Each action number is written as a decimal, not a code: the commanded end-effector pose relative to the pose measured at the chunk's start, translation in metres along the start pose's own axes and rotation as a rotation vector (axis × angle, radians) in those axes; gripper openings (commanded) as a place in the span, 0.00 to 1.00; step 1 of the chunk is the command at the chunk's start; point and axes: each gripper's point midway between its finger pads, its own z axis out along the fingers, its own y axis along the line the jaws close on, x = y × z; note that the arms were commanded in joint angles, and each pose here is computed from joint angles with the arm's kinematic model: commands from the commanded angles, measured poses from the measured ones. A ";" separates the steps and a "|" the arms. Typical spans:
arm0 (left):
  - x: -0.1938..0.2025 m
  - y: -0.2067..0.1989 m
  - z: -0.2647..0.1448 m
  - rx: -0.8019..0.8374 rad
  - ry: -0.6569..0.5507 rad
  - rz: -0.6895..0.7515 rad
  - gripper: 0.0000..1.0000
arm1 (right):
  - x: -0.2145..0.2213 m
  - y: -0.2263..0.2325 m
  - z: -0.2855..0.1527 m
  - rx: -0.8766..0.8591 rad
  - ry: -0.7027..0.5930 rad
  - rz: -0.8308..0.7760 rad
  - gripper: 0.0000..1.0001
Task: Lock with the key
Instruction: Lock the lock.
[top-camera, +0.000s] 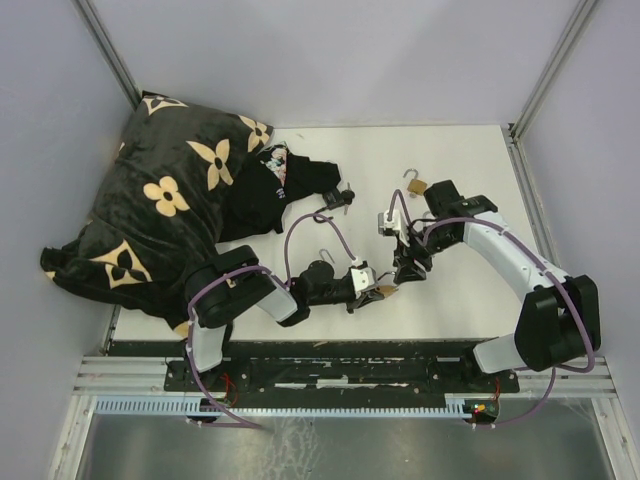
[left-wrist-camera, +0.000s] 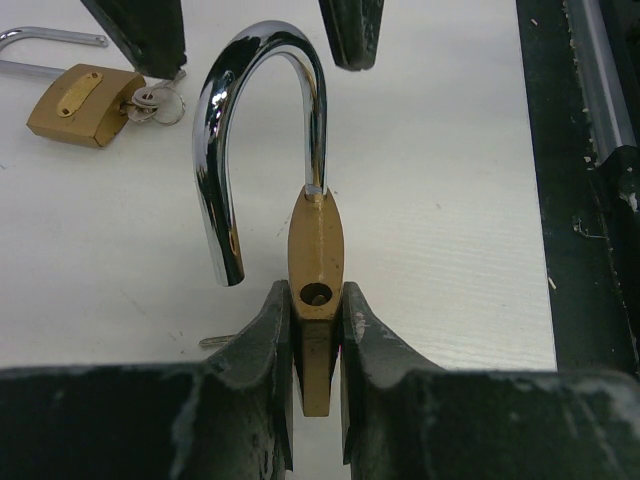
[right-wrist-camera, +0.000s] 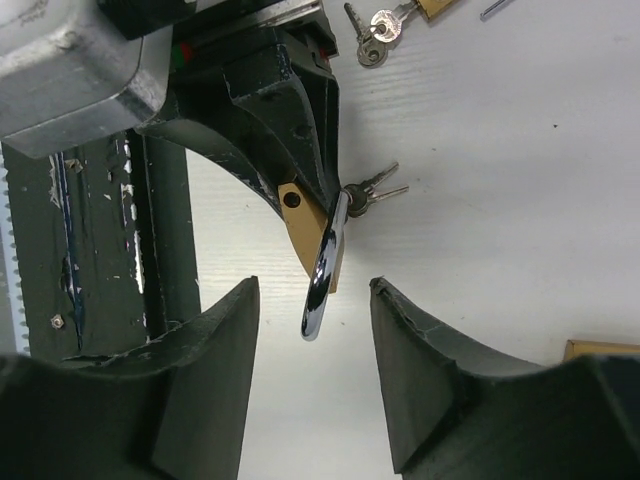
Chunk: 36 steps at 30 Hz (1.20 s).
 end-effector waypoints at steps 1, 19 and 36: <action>0.005 0.001 0.002 0.008 0.014 0.026 0.03 | -0.004 -0.002 0.001 0.028 -0.004 -0.033 0.54; 0.004 0.005 -0.002 0.011 -0.010 0.005 0.03 | -0.010 0.010 0.001 -0.111 0.027 -0.278 0.02; 0.007 0.007 -0.001 0.011 -0.010 -0.012 0.03 | 0.022 0.001 0.012 -0.055 0.220 -0.270 0.02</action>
